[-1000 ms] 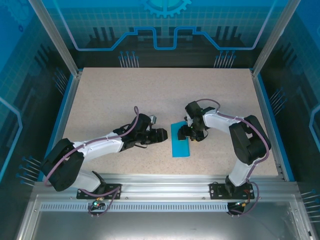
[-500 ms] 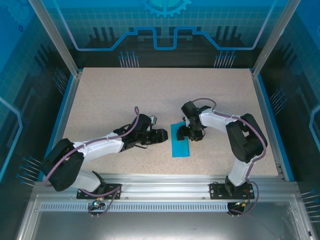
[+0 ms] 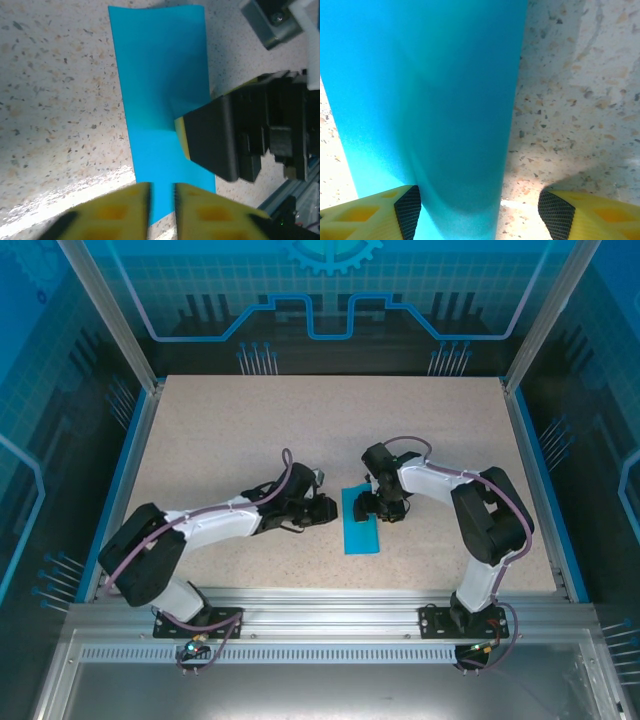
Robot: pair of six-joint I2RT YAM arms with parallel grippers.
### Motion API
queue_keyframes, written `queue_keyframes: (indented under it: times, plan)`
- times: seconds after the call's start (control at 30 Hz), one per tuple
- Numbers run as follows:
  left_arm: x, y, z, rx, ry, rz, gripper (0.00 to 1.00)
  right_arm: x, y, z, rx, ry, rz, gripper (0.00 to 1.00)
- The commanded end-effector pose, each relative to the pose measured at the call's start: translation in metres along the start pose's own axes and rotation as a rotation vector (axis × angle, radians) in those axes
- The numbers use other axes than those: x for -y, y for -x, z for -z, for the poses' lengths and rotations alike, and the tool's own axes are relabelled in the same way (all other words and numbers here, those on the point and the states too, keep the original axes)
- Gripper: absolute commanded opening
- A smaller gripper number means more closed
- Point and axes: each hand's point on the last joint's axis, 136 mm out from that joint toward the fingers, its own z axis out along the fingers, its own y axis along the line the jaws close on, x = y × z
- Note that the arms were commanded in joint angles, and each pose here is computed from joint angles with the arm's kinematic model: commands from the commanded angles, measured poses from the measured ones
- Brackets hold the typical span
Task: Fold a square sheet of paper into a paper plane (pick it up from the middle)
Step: Hold the square sheet of paper at the center of the table.
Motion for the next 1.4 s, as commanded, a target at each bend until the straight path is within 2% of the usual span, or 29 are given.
queue_keyframes:
  times: [0.0, 0.33, 0.7, 1.37]
  plan:
    - [0.003, -0.006, -0.013, -0.054, 0.022, 0.018, 0.0, 0.027, -0.019, -0.036, -0.082, -0.114, -0.009, 0.71]
    - [0.009, -0.009, -0.045, -0.097, 0.01, 0.055, 0.0, 0.027, -0.022, -0.039, -0.088, -0.107, -0.015, 0.71]
    - [0.004, -0.014, -0.063, -0.125, 0.037, 0.066, 0.0, 0.028, -0.024, -0.041, -0.091, -0.106, -0.018, 0.71]
    - [-0.036, -0.039, -0.077, -0.184, 0.219, 0.081, 0.0, 0.027, -0.023, -0.037, -0.083, -0.103, -0.018, 0.71]
